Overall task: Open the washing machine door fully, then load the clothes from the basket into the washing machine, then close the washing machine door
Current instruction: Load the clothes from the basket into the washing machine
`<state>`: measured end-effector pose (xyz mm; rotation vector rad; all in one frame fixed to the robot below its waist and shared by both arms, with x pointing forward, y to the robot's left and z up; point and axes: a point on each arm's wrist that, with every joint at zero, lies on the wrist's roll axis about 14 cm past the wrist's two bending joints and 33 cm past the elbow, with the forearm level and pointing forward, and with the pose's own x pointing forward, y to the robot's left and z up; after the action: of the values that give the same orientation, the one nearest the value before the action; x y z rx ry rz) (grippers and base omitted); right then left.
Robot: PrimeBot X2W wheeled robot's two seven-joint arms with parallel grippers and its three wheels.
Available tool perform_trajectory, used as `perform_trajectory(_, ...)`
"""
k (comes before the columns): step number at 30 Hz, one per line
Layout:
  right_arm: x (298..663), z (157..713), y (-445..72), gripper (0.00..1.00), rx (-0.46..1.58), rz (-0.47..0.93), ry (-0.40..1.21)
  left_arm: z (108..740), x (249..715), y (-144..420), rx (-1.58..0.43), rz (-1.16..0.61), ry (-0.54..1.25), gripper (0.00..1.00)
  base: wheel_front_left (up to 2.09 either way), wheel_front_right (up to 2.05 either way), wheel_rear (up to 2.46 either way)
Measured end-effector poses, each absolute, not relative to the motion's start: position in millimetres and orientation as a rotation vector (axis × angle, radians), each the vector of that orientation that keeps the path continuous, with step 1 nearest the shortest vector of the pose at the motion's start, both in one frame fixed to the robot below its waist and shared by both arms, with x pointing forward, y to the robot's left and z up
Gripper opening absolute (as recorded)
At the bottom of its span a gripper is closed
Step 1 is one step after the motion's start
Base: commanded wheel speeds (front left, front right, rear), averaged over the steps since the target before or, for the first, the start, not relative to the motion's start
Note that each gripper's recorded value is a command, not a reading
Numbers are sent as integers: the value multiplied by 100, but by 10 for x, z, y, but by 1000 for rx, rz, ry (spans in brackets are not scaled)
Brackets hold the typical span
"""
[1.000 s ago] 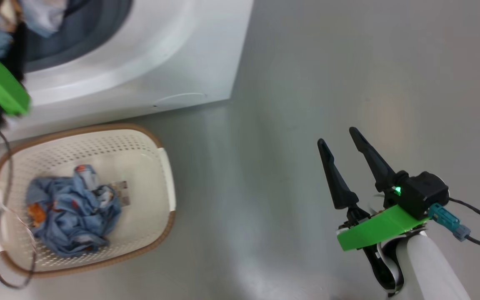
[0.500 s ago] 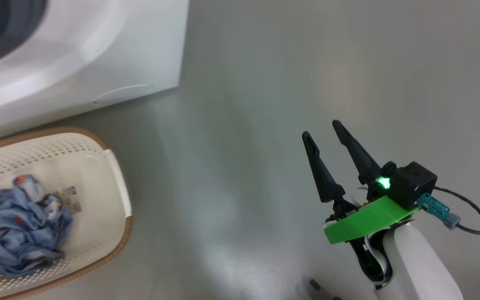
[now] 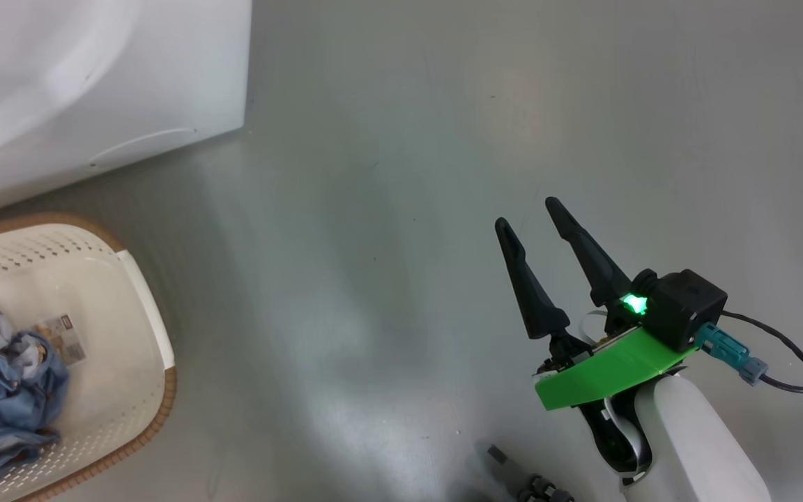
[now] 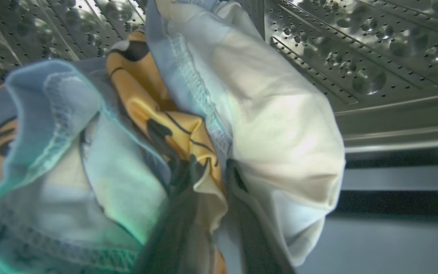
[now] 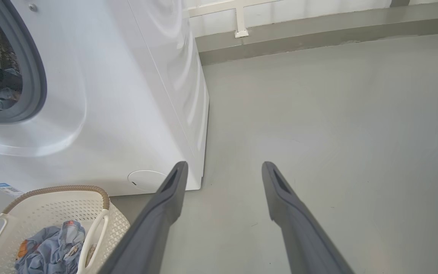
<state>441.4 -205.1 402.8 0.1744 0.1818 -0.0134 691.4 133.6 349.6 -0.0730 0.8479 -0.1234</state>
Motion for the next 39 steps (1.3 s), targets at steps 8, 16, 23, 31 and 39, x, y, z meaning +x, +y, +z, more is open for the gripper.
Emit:
perform_trajectory(8,4453,3949,-2020,100,181,-5,196,3585,7092,1359,-78,-113,755,0,0,0,0)
perform_trajectory(16,4549,3904,-1983,100,193,9,195,3928,7469,1482,-44,-81,528,0,0,0,0)
perform_trajectory(23,4559,3822,-2059,100,193,-12,213,4319,7833,1575,-4,-50,272,0,0,0,0)
perform_trajectory(31,4525,3696,-2079,100,187,-20,250,4683,8095,1558,38,-50,7,0,0,0,0)
perform_trajectory(39,4523,3611,-2075,100,191,-22,269,4781,8170,1592,80,-38,-124,0,0,0,0)
